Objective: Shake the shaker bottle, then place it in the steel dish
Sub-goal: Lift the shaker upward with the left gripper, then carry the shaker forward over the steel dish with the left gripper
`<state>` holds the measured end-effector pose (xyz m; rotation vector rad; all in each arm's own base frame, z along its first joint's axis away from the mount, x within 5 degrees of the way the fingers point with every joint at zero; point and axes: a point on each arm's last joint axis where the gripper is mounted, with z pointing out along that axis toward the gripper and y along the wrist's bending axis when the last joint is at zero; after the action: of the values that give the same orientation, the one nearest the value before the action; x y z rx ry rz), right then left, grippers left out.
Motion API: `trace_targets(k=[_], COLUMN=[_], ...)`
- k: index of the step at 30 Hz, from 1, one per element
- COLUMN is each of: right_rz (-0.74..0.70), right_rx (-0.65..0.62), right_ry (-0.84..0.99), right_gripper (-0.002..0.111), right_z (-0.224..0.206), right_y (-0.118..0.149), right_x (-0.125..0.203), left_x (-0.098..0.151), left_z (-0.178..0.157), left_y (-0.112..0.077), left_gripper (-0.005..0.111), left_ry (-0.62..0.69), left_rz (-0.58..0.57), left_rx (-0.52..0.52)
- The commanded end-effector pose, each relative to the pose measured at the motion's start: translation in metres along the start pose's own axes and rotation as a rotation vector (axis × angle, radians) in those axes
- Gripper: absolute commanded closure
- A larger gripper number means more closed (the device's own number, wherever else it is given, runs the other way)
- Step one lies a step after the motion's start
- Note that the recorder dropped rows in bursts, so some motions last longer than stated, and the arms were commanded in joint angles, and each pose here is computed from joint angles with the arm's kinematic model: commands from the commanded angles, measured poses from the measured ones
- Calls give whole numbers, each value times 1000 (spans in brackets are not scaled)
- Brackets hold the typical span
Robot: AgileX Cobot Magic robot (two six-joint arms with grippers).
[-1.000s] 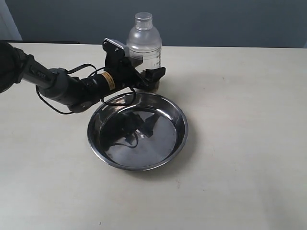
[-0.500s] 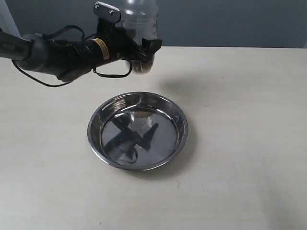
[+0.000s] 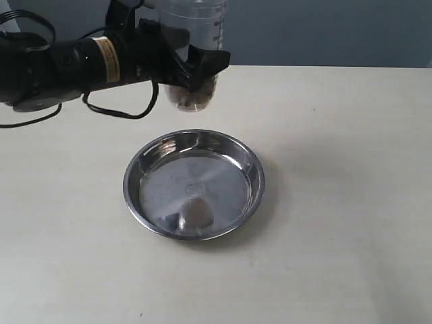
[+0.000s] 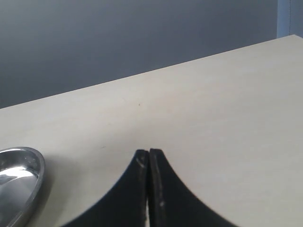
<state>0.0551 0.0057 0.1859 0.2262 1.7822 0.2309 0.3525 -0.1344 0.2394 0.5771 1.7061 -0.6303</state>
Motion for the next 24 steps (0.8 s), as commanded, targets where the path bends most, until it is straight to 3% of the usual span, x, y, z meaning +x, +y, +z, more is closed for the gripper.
trace_targets(k=[1, 3, 6, 7, 9, 10, 11, 12, 13, 15, 16, 17, 18, 19, 20, 21, 22, 23, 24], right_rz=[1, 1, 1, 1, 1, 1, 1, 1, 1, 1, 1, 1, 1, 4, 7, 11, 11, 11, 11], right_rx=[1, 1, 1, 1, 1, 1, 1, 1, 1, 1, 1, 1, 1, 0, 0, -2, -2, -2, -2], right_ry=[-16, -16, -16, -16, -16, -16, -16, -16, -16, -16, -16, -16, -16, -16, -16, -16, -16, -16, -16], right_gripper=[109, 109, 109, 109, 109, 109, 109, 109, 109, 109, 109, 109, 109, 109, 109, 109, 109, 109, 109], right_z=[0, 0, 0, 0, 0, 0, 0, 0, 0, 0, 0, 0, 0, 0, 0, 0, 0, 0, 0], right_y=[0, 0, 0, 0, 0, 0, 0, 0, 0, 0, 0, 0, 0, 0, 0, 0, 0, 0, 0], right_x=[-1, -1, -1, -1, -1, -1, -1, -1, -1, -1, -1, -1, -1, -1, -1, -1, -1, -1, -1], left_x=[10, 9, 5, 5, 10, 16, 20, 30, 35, 46, 46, 50, 55, 54, 52, 45, 43, 44, 40], left_z=[-13, -14, -17, -18, -10, -8, -8, -9, -12, -21, -22, -25, -27, -26, -28, -30, -34, -34, -34], left_y=[-45, -46, -25, -23, -69, -90, -85, -60, -53, -118, -113, -82, -69, -99, -116, -106, -73, -72, -110], left_gripper=[106, 106, 106, 106, 106, 106, 106, 106, 106, 106, 106, 106, 106, 106, 106, 106, 106, 106, 106], left_ry=[17, 16, -26, -28, 72, 143, 195, 252, 234, 293, 285, 238, 199, 263, 278, 218, 121, 129, 228], left_rz=[51, 2, -133, -168, 49, 104, 76, -54, -187, 141, 91, -167, -339, -59, 101, 13, -293, -357, -5], left_rx=[164, 57, -179, -207, 62, 105, 15, -190, -261, 12, -29, -216, -317, -129, -23, -96, -321, -342, -95])
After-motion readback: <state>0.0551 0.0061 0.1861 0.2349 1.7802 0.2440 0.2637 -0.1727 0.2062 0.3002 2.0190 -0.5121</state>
